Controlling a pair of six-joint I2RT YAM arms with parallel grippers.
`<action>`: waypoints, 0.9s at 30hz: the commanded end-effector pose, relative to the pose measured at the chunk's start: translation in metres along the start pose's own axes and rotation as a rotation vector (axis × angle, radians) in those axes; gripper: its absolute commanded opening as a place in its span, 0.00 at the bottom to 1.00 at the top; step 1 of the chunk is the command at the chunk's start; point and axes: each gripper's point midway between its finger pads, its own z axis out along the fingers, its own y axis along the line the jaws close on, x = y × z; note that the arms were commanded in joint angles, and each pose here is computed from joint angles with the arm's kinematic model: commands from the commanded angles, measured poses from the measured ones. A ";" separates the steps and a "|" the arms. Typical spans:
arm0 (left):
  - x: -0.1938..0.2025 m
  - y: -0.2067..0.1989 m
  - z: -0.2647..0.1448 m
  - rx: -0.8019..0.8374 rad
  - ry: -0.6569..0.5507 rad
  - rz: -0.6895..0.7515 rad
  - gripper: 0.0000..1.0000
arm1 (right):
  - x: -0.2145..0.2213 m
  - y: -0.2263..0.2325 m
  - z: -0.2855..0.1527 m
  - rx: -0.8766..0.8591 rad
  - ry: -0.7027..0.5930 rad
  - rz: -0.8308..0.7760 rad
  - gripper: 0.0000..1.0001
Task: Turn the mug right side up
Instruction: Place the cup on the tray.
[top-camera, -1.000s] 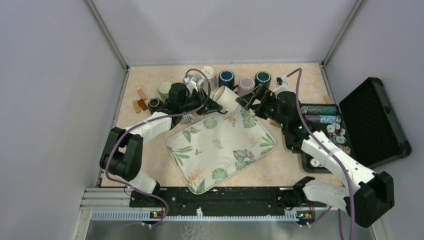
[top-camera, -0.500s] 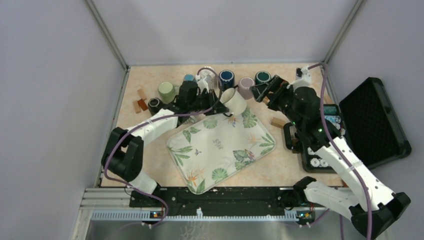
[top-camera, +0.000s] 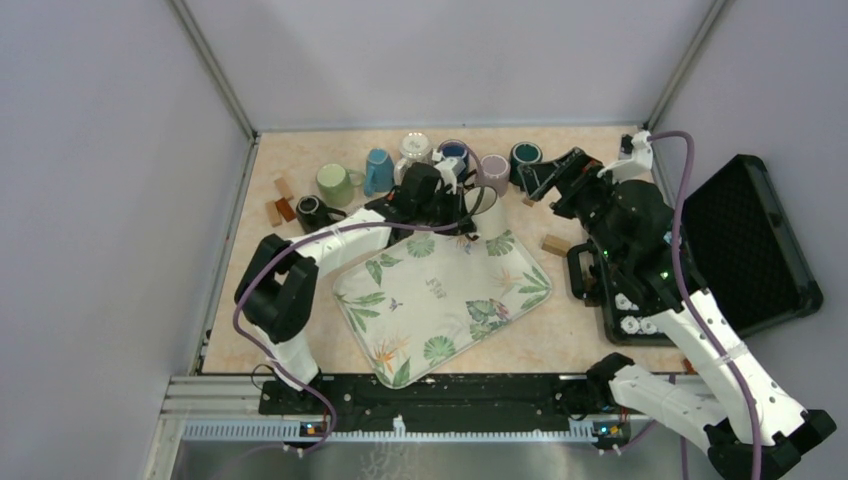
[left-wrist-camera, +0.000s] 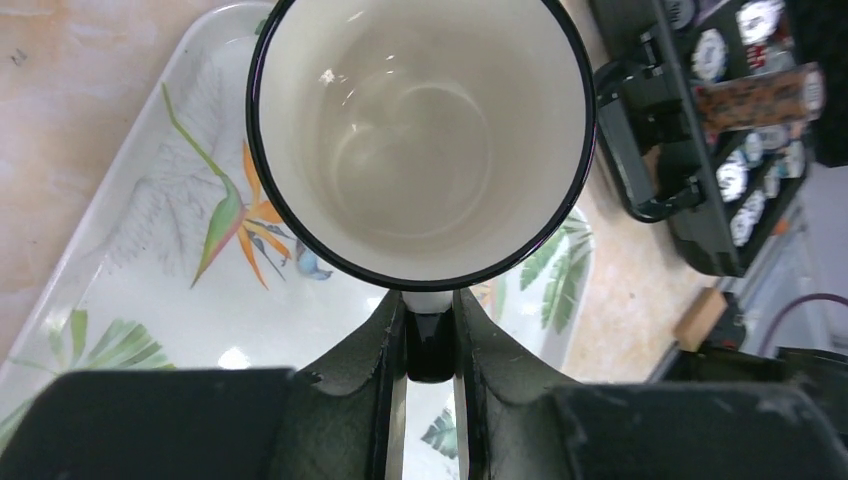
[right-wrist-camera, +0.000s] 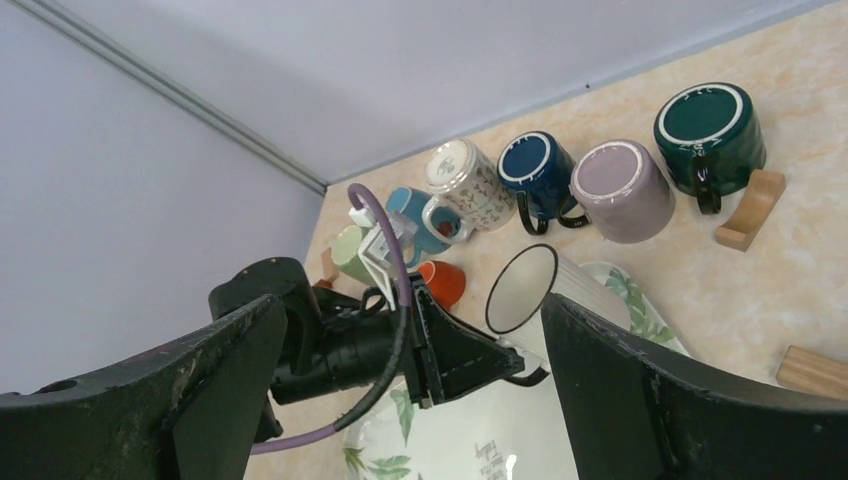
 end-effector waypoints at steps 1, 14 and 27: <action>-0.054 -0.021 0.003 -0.026 -0.179 0.182 0.00 | -0.023 0.016 -0.007 -0.040 -0.062 -0.010 0.99; -0.037 0.015 0.021 -0.234 -0.138 0.337 0.00 | -0.016 0.016 -0.001 -0.048 -0.042 -0.007 0.99; -0.032 0.024 0.035 -0.263 -0.129 0.371 0.00 | -0.011 0.017 0.002 -0.055 -0.025 -0.007 0.99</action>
